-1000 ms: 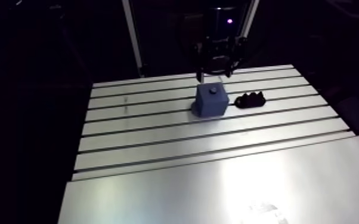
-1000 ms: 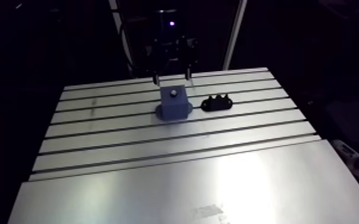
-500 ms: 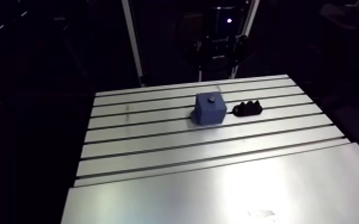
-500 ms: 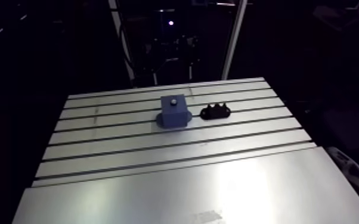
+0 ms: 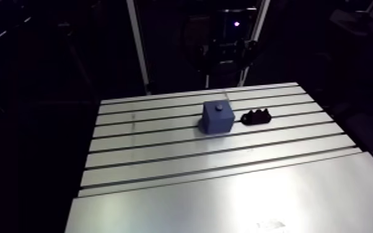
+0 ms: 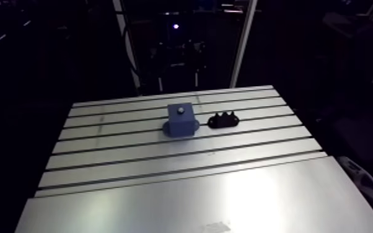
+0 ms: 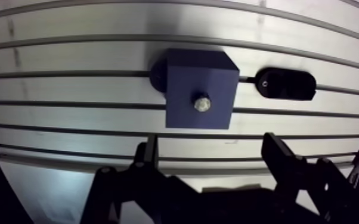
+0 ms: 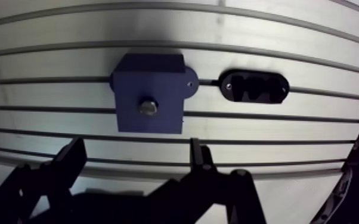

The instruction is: Pick up the M10 bolt and insert it into the hex recess until seated.

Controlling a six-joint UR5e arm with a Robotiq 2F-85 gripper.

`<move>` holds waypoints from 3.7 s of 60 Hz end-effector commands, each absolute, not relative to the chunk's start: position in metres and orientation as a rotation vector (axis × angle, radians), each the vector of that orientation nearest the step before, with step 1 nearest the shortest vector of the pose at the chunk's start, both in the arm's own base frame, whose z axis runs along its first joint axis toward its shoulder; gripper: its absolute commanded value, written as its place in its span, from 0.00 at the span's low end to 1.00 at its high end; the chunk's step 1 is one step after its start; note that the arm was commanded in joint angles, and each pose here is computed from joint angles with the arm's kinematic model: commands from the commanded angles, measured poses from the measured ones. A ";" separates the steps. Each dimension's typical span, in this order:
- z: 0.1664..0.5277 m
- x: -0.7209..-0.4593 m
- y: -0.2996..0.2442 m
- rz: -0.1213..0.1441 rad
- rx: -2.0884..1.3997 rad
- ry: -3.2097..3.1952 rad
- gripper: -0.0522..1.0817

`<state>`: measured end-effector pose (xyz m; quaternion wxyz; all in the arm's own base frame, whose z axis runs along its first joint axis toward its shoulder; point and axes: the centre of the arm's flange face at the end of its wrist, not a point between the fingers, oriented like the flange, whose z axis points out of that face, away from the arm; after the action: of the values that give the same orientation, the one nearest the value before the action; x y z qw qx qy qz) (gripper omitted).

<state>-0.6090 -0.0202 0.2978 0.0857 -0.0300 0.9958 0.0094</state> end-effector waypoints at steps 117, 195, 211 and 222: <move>0.284 -0.600 -0.020 0.005 -0.295 2.948 0.07; 0.264 -0.593 -0.018 0.025 -0.483 3.002 0.40; 0.262 -0.593 -0.012 0.018 -0.423 3.009 0.44; 0.258 -0.593 -0.010 0.016 -0.387 3.003 0.47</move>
<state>-0.5931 -0.0121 0.2618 0.0519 -0.1397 0.9888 0.0064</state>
